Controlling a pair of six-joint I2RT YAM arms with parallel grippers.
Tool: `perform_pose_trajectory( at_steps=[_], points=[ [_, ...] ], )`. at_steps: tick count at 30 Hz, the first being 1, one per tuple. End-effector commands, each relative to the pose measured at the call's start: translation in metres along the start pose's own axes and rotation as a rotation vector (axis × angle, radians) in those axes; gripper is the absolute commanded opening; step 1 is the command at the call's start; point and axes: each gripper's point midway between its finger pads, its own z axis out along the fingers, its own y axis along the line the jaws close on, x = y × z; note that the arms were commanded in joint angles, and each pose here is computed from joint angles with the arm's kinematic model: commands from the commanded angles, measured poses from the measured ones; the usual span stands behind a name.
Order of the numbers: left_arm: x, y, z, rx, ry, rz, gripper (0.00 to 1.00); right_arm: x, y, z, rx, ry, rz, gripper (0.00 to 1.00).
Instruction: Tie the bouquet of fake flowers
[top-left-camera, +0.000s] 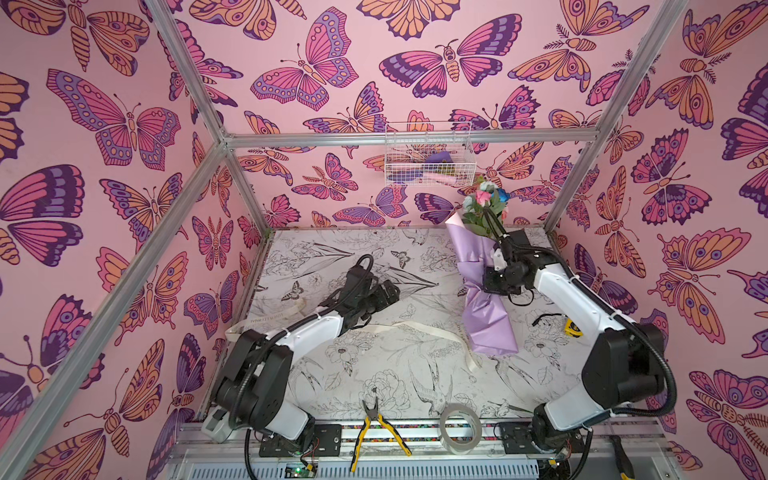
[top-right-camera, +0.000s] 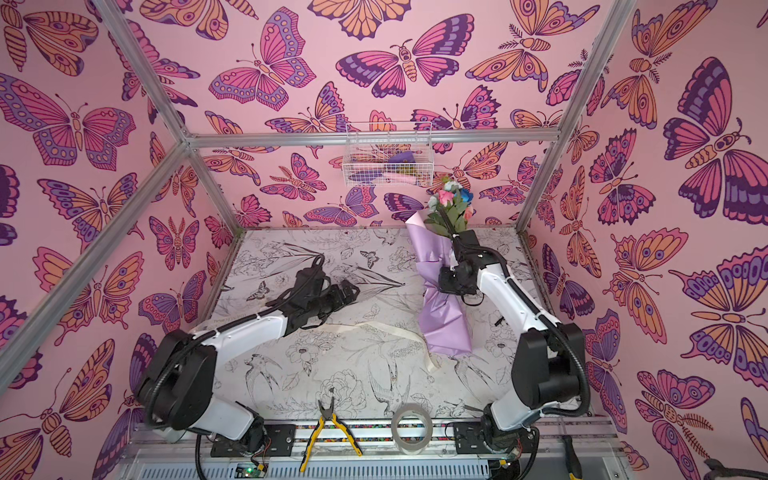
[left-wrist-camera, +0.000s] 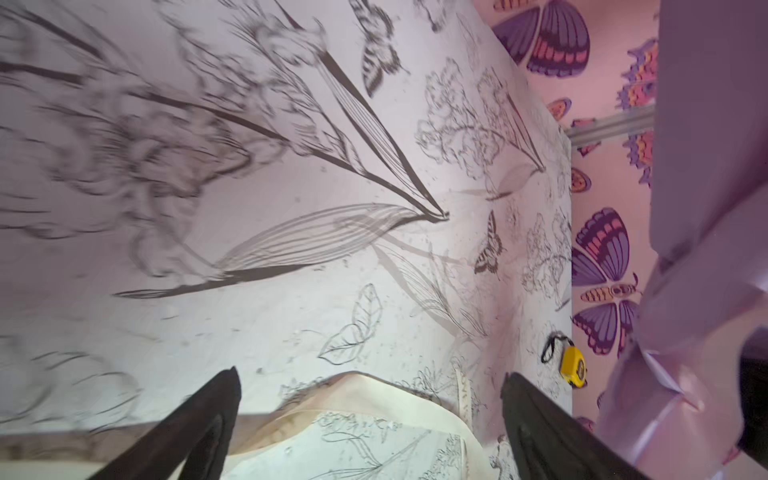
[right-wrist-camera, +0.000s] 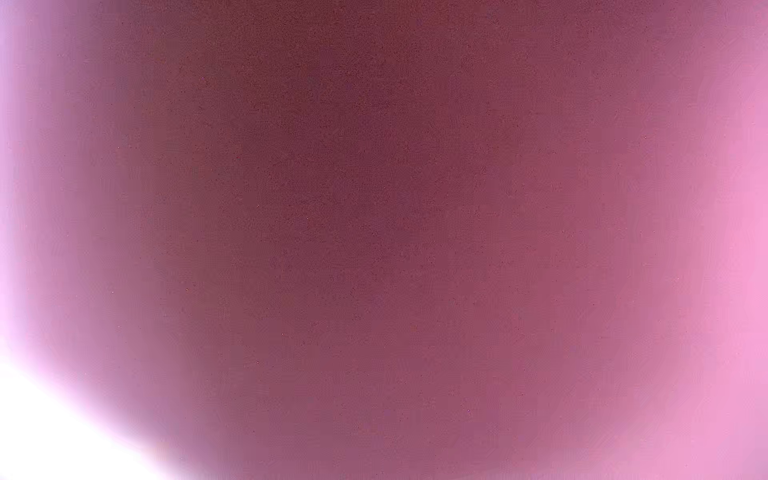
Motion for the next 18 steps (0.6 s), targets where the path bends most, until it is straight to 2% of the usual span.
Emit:
perform_pose_trajectory(
  at_steps=[1,4,10,14,18],
  points=[
    [-0.019,0.038,-0.026,-0.109,-0.103,-0.022,1.0,0.013,0.037,-0.011,-0.148,-0.01,0.043,0.0],
    [-0.033,0.063,-0.056,-0.16,-0.195,-0.065,1.0,0.032,0.077,-0.014,-0.259,-0.008,0.054,0.0],
    [-0.046,0.094,-0.106,-0.22,-0.334,-0.116,0.99,0.076,0.159,-0.001,-0.329,0.03,0.01,0.0],
    [-0.048,0.085,-0.125,-0.175,-0.348,-0.101,0.98,0.098,0.206,0.018,-0.312,0.065,-0.056,0.0],
    [-0.044,0.078,-0.134,-0.167,-0.313,-0.069,0.98,0.12,0.248,0.035,-0.322,0.107,-0.109,0.0]
  ],
)
